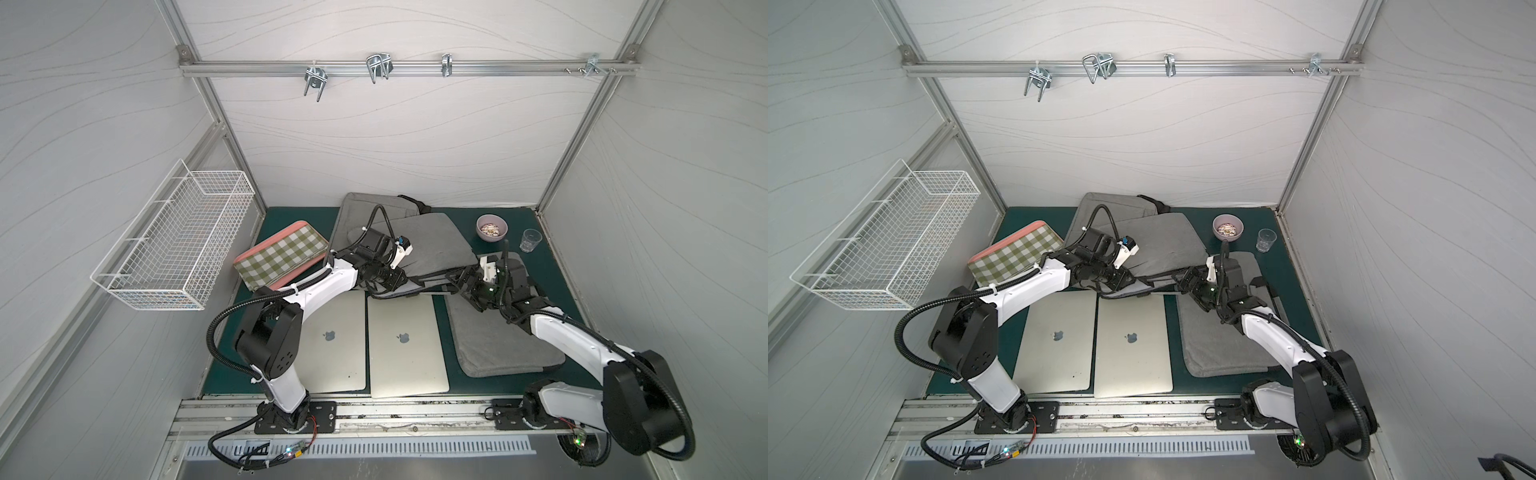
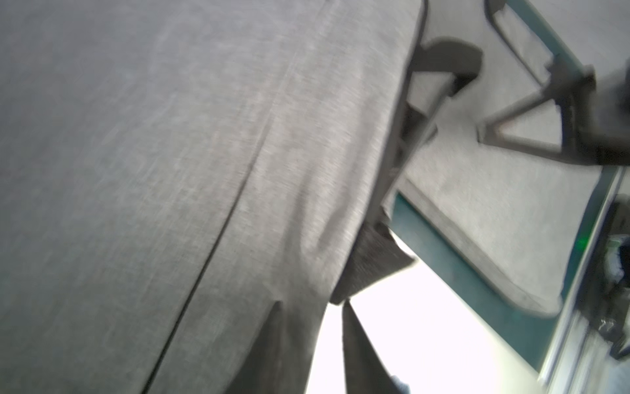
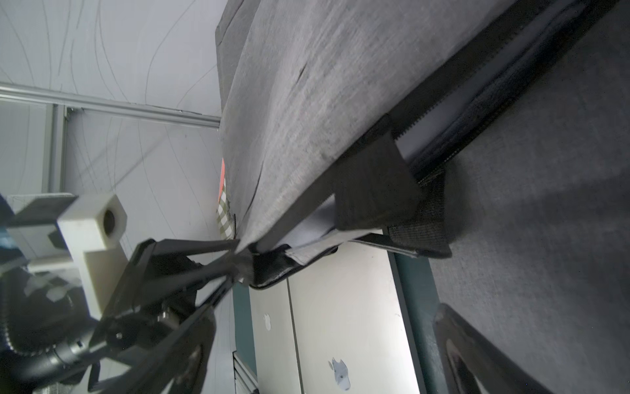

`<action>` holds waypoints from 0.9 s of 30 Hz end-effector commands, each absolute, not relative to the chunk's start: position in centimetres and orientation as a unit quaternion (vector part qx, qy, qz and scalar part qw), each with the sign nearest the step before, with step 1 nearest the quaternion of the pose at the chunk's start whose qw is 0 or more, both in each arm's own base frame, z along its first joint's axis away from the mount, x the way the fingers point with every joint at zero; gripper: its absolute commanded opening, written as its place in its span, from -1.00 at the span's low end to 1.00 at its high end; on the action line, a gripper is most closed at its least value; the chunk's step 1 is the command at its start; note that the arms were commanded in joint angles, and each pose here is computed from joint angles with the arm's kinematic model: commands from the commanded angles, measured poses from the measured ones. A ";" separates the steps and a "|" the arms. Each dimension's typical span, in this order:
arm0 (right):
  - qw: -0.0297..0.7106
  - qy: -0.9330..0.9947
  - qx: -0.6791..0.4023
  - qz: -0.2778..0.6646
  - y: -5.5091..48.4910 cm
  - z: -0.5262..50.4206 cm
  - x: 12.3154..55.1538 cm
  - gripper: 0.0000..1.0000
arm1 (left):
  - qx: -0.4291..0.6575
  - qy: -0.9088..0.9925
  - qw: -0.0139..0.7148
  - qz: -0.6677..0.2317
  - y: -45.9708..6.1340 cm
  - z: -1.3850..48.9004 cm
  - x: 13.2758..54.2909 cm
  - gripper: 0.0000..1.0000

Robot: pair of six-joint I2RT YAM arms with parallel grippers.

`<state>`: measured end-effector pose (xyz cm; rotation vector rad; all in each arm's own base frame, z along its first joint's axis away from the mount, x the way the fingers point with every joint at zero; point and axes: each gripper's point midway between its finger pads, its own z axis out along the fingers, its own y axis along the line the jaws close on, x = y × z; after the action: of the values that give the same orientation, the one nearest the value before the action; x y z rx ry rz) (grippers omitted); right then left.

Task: Open the zippered laptop bag and take out the laptop
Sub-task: Adjust the zippered laptop bag.

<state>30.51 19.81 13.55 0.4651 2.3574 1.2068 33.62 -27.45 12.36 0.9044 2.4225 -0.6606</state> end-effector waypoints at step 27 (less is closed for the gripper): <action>0.164 0.836 0.263 0.453 27.6 9.4 35.6 0.74 | -0.091 0.947 0.264 -0.158 -11.5 13.9 47.4 0.39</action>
<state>34.54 27.04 8.91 0.6991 2.4333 1.2691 44.18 -12.73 12.20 -0.1180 2.6539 -0.4468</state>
